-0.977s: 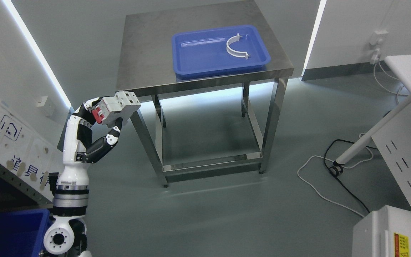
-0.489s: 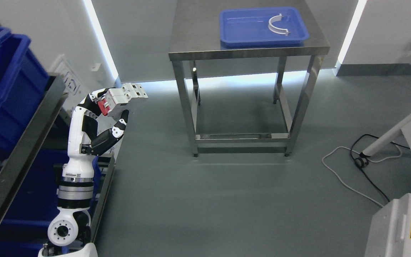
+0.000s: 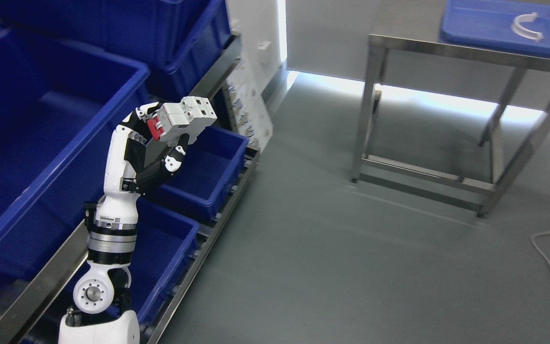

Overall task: Place circuit breaker on shelf
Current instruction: 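Hold the breaker in the left hand while turning toward the blue bin shelf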

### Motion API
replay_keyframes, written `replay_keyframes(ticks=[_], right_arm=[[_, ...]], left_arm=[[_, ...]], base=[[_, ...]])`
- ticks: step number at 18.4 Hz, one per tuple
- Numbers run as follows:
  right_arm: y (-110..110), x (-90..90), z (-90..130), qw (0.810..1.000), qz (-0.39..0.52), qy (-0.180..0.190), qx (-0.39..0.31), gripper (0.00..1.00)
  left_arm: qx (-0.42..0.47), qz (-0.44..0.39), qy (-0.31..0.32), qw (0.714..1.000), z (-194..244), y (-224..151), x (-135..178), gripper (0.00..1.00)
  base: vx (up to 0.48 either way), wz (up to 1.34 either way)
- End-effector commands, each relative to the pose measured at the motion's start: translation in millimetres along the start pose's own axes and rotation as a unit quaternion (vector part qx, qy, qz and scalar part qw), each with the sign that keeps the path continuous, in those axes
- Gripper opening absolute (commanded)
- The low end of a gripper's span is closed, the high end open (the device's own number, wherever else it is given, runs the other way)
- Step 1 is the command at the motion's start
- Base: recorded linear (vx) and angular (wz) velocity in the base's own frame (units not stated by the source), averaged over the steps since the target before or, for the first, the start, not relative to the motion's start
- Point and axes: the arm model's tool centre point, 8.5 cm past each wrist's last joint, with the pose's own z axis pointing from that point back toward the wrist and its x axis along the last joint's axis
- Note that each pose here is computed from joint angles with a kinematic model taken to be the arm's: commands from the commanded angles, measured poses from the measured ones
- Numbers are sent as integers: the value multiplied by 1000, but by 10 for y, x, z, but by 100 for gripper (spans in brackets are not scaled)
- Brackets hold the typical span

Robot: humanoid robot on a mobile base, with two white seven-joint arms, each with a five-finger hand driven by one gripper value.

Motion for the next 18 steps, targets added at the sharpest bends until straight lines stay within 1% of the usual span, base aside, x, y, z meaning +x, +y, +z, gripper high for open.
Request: replay_keyframes(ticks=[1, 5, 7, 10, 13, 15, 18], right_arm=[[-118, -63, 2, 1000, 1, -13, -7, 100], [-118, -63, 2, 1000, 1, -13, -7, 100], [-118, -63, 2, 1000, 1, -13, -7, 100], [-118, -63, 2, 1000, 1, -13, -7, 100], [-118, -63, 2, 1000, 1, -13, -7, 100], [-118, -63, 2, 1000, 1, -13, -7, 100], [-118, -63, 2, 1000, 1, -13, -7, 100]], left_arm=[[-48, -8, -20, 999, -448, -137, 194, 10], [-15, -21, -19, 999, -518, 159, 252, 10], [-18, -52, -21, 998, -527, 356, 300, 10], [-19, -90, -22, 996, -652, 640, 442, 10], [-25, -130, 14, 991, -731, 956, 529, 10], [-32, -172, 46, 983, -733, 1245, 605, 10], [-36, -220, 79, 972, -929, 1563, 782, 10]], base=[[-267, 789], [-184, 977], [-145, 1171], [-81, 989], [-41, 826], [2, 712], [22, 550]])
